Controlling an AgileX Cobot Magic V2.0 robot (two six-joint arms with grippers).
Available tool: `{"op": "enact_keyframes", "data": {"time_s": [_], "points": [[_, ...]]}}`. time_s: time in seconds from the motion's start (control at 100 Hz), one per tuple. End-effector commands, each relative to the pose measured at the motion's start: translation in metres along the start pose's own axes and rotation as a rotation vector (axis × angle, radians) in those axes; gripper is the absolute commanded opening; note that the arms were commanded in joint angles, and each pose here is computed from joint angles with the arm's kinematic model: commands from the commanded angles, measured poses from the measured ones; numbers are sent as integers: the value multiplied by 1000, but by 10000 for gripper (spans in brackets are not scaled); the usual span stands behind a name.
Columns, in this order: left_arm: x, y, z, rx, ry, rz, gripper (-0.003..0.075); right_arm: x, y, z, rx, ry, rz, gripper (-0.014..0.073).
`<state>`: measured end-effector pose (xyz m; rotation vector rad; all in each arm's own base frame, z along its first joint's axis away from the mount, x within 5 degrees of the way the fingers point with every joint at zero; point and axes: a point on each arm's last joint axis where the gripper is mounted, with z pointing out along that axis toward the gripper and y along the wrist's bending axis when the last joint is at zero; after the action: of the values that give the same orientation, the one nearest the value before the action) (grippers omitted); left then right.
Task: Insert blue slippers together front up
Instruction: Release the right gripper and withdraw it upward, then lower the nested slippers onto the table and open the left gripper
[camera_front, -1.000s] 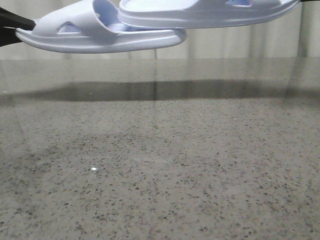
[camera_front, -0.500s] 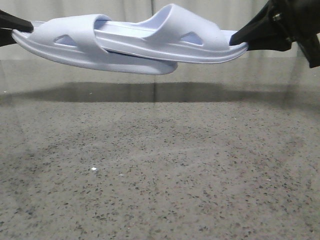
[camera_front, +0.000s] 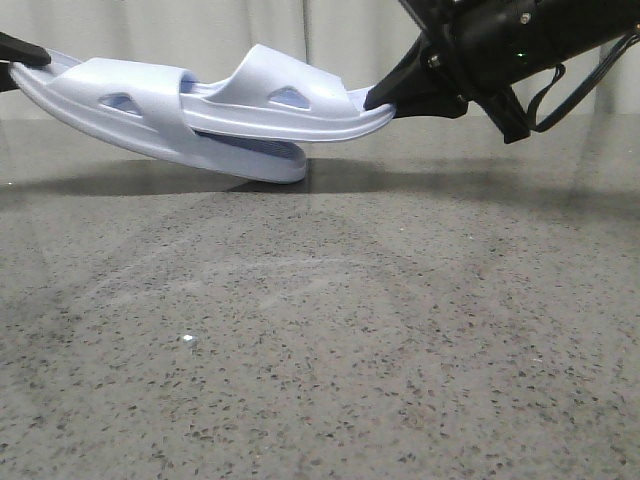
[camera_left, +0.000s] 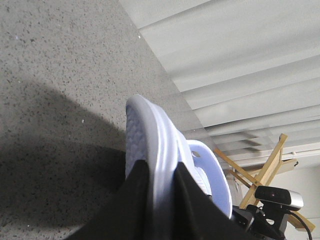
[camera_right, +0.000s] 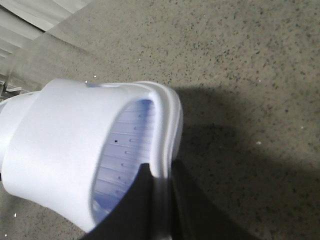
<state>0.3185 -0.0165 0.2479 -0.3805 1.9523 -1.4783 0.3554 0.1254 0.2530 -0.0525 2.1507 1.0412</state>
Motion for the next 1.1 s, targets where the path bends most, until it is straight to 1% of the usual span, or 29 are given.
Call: {"op": "enact_keyframes", "data": {"time_s": [0.0, 0.06, 0.09, 0.19, 0.28, 0.4, 0.5, 0.7, 0.81, 0.96, 1.04, 1.09], "points": [[5, -34, -2, 219, 61, 27, 15, -4, 39, -10, -210, 37, -96, -79], [5, -34, -2, 219, 61, 27, 15, -4, 36, -12, -206, 47, -110, -43], [5, -34, -2, 219, 61, 27, 15, -5, 34, -14, -209, 50, -112, -1], [2, -33, -4, 216, 50, 38, 15, -12, 27, -22, -207, 36, -111, 98], [0, -32, -7, 213, 38, 43, 15, -21, 19, -37, -211, 8, -105, 141], [-2, -32, -9, 213, 27, 51, 15, -34, 11, -61, -237, -26, -103, 142], [-2, -32, -8, 208, 18, 58, 15, -43, 6, -82, -235, -68, -109, 142], [3, -31, 3, 154, 11, 80, 15, -55, 4, -118, -241, -134, -136, 142], [10, -31, 13, 126, 24, 109, 15, -57, 6, -128, -235, -149, -151, 142], [18, -30, 26, 60, 31, 151, 15, -56, 9, -130, -247, -138, -166, 142], [20, -30, 28, 50, 34, 178, 16, -54, 10, -130, -257, -126, -171, 142], [20, -30, 28, 51, 33, 216, 18, -54, 10, -130, -263, -118, -174, 142]]}}
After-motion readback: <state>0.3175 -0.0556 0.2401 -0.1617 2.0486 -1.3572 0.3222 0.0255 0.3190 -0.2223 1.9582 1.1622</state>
